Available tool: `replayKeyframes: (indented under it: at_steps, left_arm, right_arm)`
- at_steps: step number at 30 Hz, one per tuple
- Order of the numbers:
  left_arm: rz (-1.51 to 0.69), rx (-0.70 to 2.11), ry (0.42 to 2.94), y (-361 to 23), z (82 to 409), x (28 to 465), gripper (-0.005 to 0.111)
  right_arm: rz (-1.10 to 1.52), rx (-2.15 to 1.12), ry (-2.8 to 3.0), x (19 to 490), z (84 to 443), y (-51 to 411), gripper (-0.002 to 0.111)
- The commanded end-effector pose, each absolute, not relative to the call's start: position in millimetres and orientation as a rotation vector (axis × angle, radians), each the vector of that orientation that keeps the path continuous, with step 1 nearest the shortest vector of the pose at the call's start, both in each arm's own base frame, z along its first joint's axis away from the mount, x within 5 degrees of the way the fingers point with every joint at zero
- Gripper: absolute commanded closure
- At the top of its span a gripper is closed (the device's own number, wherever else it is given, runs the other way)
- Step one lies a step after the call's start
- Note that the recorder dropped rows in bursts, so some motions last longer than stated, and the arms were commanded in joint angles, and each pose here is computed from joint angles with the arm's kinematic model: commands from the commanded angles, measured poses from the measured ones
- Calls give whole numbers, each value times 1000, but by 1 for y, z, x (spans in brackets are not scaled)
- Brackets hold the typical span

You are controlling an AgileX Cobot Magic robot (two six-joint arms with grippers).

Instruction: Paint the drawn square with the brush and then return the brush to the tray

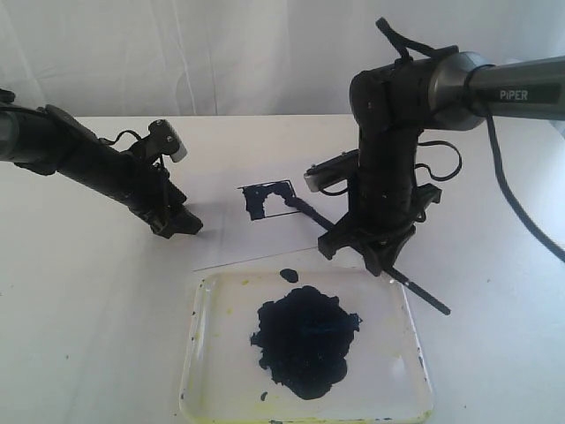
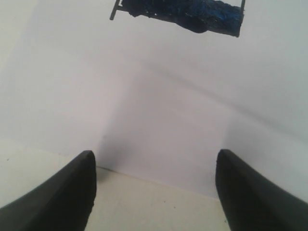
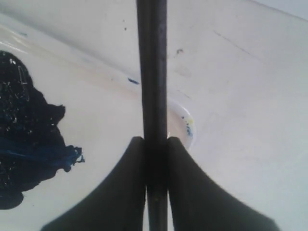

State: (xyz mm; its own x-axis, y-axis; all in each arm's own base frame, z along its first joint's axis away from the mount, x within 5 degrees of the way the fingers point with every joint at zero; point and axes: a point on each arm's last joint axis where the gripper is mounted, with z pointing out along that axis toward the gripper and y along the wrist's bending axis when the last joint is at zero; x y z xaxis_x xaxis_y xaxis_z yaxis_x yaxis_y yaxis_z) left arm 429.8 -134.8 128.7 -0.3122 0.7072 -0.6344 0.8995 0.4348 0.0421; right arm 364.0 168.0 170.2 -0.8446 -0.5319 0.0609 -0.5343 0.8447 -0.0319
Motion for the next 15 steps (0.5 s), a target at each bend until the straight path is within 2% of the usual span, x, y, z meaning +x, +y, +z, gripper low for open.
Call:
replayKeyframes:
  at_steps: [1,15]
  left_arm:
    - [-393,1481,2128,-132,107,423,34]
    - [-393,1481,2128,-132,107,423,34]
  right_arm:
    - [59,860,-3033,368,173,168,108]
    - [76,1017,-2872,360,173,164,108]
